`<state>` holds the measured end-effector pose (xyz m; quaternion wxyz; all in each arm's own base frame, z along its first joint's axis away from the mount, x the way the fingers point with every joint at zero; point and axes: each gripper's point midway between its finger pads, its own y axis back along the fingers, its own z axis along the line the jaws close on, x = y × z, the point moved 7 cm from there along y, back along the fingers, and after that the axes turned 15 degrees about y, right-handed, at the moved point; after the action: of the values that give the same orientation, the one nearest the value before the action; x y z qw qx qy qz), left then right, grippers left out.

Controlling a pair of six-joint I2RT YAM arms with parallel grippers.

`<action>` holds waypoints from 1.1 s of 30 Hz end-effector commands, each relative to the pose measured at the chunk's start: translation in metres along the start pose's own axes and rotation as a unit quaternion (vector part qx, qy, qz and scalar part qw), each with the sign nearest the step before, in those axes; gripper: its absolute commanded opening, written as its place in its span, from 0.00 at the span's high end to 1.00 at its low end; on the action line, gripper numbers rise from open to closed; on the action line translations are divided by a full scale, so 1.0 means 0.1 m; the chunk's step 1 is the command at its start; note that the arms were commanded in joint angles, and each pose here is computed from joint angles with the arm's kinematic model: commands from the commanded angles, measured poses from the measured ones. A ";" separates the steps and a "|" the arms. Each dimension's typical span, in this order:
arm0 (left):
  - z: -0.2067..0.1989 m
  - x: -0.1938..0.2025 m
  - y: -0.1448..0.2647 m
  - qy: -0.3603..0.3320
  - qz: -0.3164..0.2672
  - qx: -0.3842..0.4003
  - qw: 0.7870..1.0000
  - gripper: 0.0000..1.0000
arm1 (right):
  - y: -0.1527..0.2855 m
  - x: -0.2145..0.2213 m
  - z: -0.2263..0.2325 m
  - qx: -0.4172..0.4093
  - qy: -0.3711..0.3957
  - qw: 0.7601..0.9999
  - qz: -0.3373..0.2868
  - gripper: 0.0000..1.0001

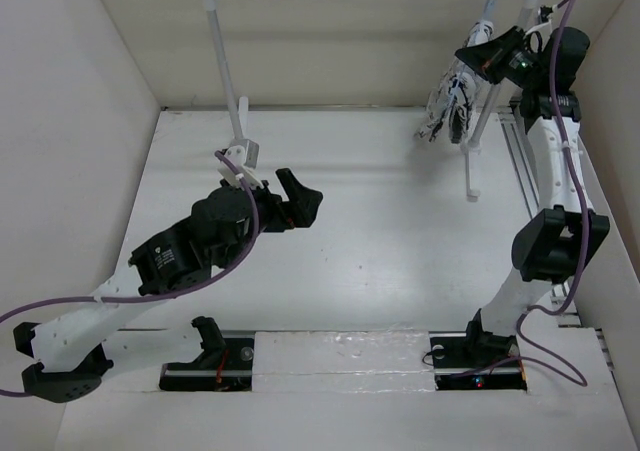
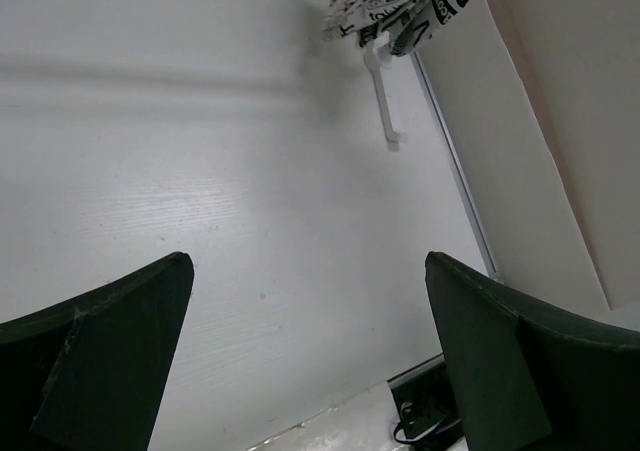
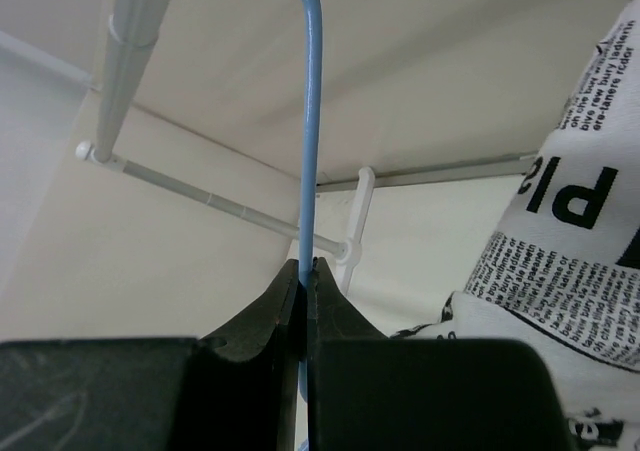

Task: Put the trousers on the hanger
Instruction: Place the hanger at the clothesline, then reset both arms

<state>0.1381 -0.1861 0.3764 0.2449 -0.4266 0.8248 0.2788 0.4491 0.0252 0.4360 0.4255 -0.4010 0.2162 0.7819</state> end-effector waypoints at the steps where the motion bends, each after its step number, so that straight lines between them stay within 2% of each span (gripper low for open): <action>1: -0.01 -0.02 0.02 0.016 -0.008 0.011 1.000 0.01 | 0.13 -0.44 0.36 -0.066 0.103 0.990 -0.073 1.00; 11: 0.00 0.02 -0.05 0.006 -0.005 -0.002 1.000 0.01 | 0.11 -0.11 -0.21 -0.032 0.067 0.996 -0.048 1.00; 17: 0.00 0.06 -0.10 0.005 -0.001 -0.010 1.000 0.01 | 0.22 -0.08 -0.31 -0.016 0.071 0.996 -0.052 0.99; 19: 0.02 0.07 -0.12 0.005 0.000 -0.015 1.000 0.01 | 0.26 -0.04 -0.37 -0.011 0.067 0.997 -0.047 0.77; 20: 0.02 0.06 -0.12 0.006 -0.003 -0.017 1.000 0.01 | 0.29 -0.05 -0.41 -0.007 0.068 0.997 -0.048 0.49; 22: 0.01 0.05 -0.12 0.003 -0.005 -0.021 1.000 0.01 | 0.34 -0.07 -0.39 -0.009 0.076 0.996 -0.050 0.30; 23: -0.01 0.02 -0.11 0.003 -0.011 -0.021 1.000 0.01 | 0.38 -0.10 -0.40 -0.005 0.084 0.995 -0.052 0.17; 24: -0.02 0.00 -0.12 0.002 -0.014 -0.024 1.000 0.01 | 0.41 -0.13 -0.35 -0.006 0.091 0.994 -0.053 0.11; 26: -0.06 -0.04 -0.13 -0.001 -0.018 -0.029 0.999 0.01 | 0.54 -0.24 -0.30 0.009 0.114 0.992 -0.059 0.08; 27: -0.08 -0.04 -0.14 -0.008 -0.015 -0.029 0.999 0.01 | 0.62 -0.30 -0.29 0.019 0.124 0.990 -0.064 0.00; 33: -0.24 -0.08 -0.21 -0.033 -0.007 -0.018 0.999 0.01 | 1.11 -0.36 0.05 0.045 0.185 0.978 -0.087 0.00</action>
<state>0.1555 -0.2101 0.3723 0.2501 -0.4193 0.8101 0.3247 0.4044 -0.0566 0.4307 0.4676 -0.4639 0.2781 0.6991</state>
